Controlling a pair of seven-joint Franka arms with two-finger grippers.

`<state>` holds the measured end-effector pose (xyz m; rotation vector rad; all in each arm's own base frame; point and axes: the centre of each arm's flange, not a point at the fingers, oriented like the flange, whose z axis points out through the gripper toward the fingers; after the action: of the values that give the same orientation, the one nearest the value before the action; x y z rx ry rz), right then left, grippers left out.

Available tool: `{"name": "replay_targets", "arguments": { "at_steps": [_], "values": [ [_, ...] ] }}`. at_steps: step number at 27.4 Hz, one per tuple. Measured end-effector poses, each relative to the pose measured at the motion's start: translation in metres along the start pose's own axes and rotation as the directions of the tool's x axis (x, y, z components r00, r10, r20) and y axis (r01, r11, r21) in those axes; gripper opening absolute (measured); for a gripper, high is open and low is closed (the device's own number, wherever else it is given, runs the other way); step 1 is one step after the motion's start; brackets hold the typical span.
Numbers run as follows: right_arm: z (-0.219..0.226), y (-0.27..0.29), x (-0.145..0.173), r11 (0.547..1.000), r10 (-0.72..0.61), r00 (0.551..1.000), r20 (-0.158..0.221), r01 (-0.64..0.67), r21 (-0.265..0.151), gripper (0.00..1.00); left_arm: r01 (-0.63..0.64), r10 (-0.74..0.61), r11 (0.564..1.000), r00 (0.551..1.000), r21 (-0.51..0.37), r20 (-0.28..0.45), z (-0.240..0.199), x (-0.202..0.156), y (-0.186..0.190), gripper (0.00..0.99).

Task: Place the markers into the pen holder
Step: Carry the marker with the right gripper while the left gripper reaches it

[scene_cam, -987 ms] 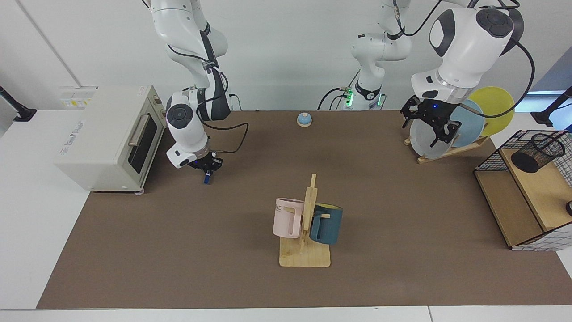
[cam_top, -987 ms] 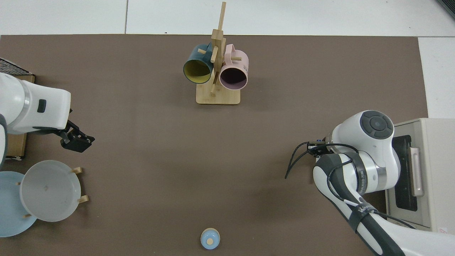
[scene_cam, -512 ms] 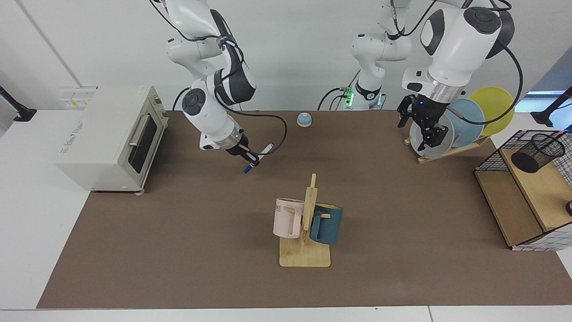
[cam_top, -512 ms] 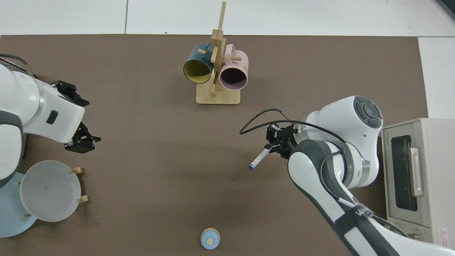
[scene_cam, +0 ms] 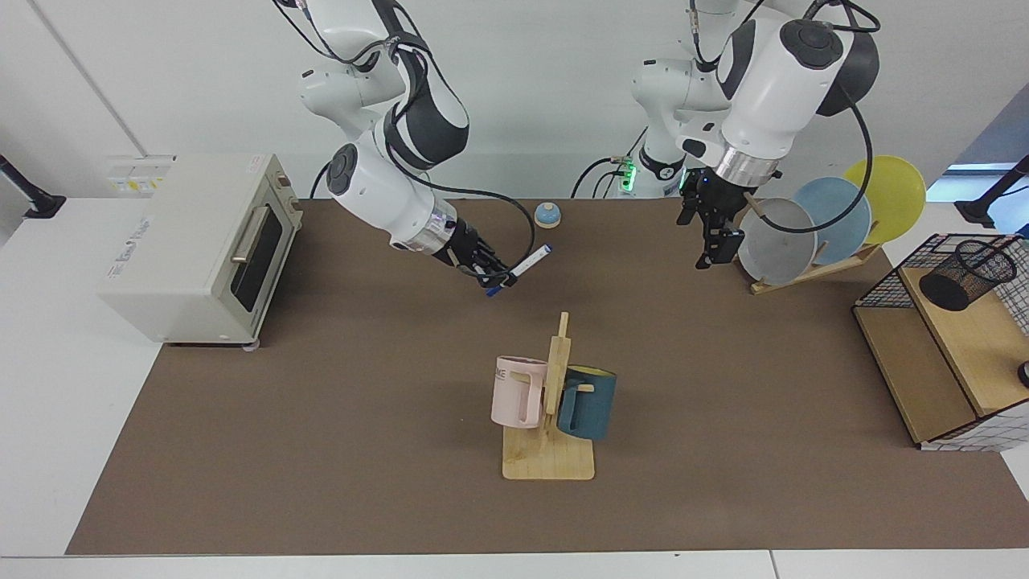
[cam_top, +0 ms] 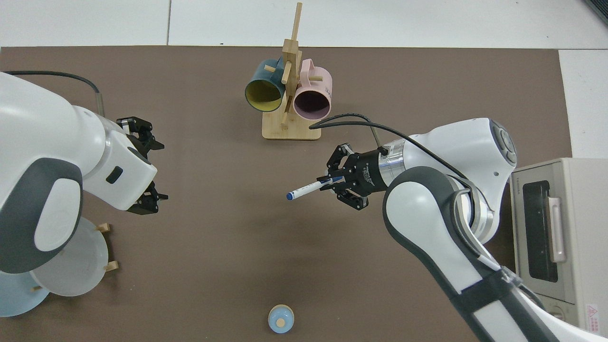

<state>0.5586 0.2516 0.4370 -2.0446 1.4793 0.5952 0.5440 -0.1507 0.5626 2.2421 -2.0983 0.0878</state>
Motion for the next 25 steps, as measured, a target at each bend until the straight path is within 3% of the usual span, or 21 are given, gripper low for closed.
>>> {"name": "replay_targets", "arguments": {
  "at_steps": [8, 12, 18, 25],
  "values": [
    [0.003, -0.023, -0.039, 0.982, 0.151, 0.986, 0.074, -0.158, 0.107, 0.16, -0.076, 0.076, 0.997, 0.997, -0.003, -0.016, 0.005, 0.053, 0.02, 0.987],
    [0.02, -0.023, -0.064, 0.967, 0.201, 0.974, 0.105, -0.214, 0.136, 0.16, -0.096, 0.096, 0.995, 0.995, 0.002, -0.019, 0.006, 0.075, 0.03, 0.974],
    [0.037, -0.018, -0.09, 0.956, 0.241, 0.963, 0.118, -0.256, 0.143, 0.16, -0.124, 0.127, 0.99, 0.991, 0.059, -0.038, 0.001, 0.082, 0.027, 0.952],
    [0.038, -0.018, -0.094, 0.952, 0.248, 0.961, 0.122, -0.265, 0.154, 0.16, -0.146, 0.149, 0.986, 0.988, 0.078, -0.043, 0.0, 0.089, 0.028, 0.885]
  ]
}}
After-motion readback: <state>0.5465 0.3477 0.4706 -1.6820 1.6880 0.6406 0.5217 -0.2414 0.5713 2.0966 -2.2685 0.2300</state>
